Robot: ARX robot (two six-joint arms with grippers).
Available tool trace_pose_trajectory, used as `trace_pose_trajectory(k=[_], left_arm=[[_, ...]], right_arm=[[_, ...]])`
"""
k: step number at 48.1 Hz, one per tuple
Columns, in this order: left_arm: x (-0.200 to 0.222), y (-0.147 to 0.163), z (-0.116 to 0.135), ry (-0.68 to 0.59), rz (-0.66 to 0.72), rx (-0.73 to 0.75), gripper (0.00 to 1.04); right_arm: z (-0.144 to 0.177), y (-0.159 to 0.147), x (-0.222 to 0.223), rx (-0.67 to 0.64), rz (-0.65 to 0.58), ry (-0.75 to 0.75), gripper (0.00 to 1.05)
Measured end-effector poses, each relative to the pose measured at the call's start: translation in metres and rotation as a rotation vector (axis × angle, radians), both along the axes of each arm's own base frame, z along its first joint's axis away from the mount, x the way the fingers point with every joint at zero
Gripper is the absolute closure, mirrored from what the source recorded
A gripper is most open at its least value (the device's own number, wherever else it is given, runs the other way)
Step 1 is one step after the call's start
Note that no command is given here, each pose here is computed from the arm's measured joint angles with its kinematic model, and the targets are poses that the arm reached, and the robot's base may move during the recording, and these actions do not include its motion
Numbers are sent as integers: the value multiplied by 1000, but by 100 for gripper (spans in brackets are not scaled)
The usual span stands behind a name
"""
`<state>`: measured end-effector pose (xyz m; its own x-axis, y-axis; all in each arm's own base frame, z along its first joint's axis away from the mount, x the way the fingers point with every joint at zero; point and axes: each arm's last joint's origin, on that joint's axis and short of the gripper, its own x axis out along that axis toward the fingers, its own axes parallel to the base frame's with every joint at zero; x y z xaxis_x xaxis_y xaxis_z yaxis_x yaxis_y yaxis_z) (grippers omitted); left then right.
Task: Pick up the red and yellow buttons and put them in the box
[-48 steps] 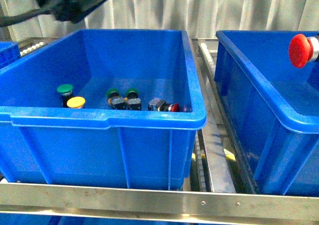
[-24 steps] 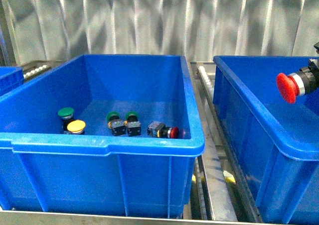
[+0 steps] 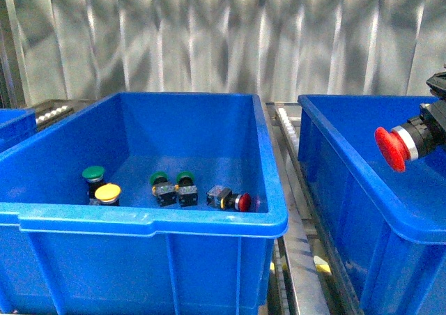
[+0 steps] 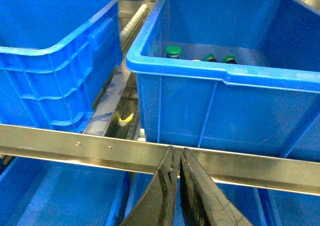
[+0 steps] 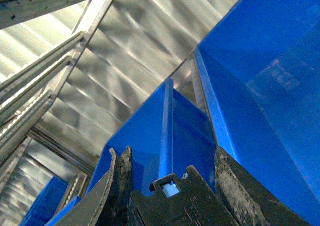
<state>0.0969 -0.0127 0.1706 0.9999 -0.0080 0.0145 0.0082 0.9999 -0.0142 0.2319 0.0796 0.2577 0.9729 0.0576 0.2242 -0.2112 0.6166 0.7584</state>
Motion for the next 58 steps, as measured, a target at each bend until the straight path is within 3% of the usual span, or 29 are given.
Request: trace_pose_trajectory(k=[18, 28, 42, 58], left_arm=[[1, 12, -1, 9, 5, 4, 101], [1, 12, -1, 9, 5, 5, 56], [1, 12, -1, 9, 5, 7, 6], [1, 12, -1, 9, 7, 7, 8]], right_arm=[[8, 11, -19, -34, -14, -20, 66], [3, 15, -23, -43, -29, -2, 66], [2, 25, -28, -45, -19, 8, 66], [3, 14, -33, -31, -42, 13, 66]])
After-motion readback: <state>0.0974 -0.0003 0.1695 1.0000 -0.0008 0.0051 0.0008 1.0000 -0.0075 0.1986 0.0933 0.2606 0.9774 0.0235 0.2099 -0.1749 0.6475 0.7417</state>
